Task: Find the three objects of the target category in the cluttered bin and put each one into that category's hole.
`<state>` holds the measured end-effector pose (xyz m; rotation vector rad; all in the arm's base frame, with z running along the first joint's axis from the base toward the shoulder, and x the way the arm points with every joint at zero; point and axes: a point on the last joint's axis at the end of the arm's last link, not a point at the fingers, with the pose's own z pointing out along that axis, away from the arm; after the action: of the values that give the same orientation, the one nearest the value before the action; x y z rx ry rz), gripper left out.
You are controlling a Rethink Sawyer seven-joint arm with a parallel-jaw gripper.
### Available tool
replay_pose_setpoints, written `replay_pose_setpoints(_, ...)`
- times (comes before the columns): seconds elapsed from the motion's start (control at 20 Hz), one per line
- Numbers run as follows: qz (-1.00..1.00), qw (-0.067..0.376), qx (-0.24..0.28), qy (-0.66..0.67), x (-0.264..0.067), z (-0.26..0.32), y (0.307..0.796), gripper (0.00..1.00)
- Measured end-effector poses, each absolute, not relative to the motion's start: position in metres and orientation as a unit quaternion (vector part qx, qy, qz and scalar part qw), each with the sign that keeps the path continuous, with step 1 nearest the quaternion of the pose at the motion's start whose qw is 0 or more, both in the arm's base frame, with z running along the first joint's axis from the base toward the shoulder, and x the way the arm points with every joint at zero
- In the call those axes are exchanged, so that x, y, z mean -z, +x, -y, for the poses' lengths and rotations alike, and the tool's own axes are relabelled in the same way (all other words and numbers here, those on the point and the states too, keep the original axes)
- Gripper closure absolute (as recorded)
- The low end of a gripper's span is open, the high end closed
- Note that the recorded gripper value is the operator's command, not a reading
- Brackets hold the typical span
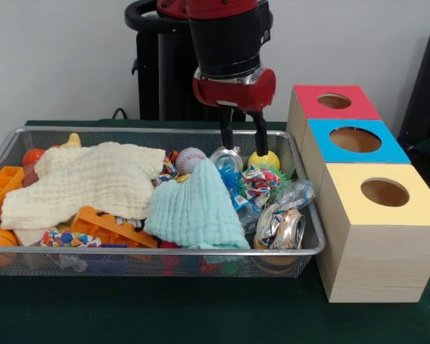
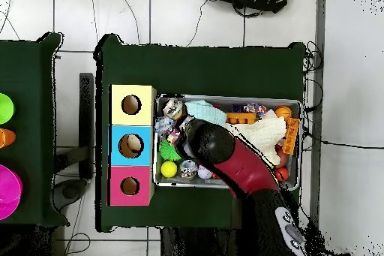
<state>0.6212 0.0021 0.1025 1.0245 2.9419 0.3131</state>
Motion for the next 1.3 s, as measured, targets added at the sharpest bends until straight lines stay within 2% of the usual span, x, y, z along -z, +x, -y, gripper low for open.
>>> replay_pose_setpoints(0.7,-0.944,-0.019,-0.108,0.310,-0.086,-0.042,0.592,0.00)
replay_pose_setpoints(1.3,-0.950,0.009,-0.107,0.293,-0.063,-0.048,0.572,0.00)
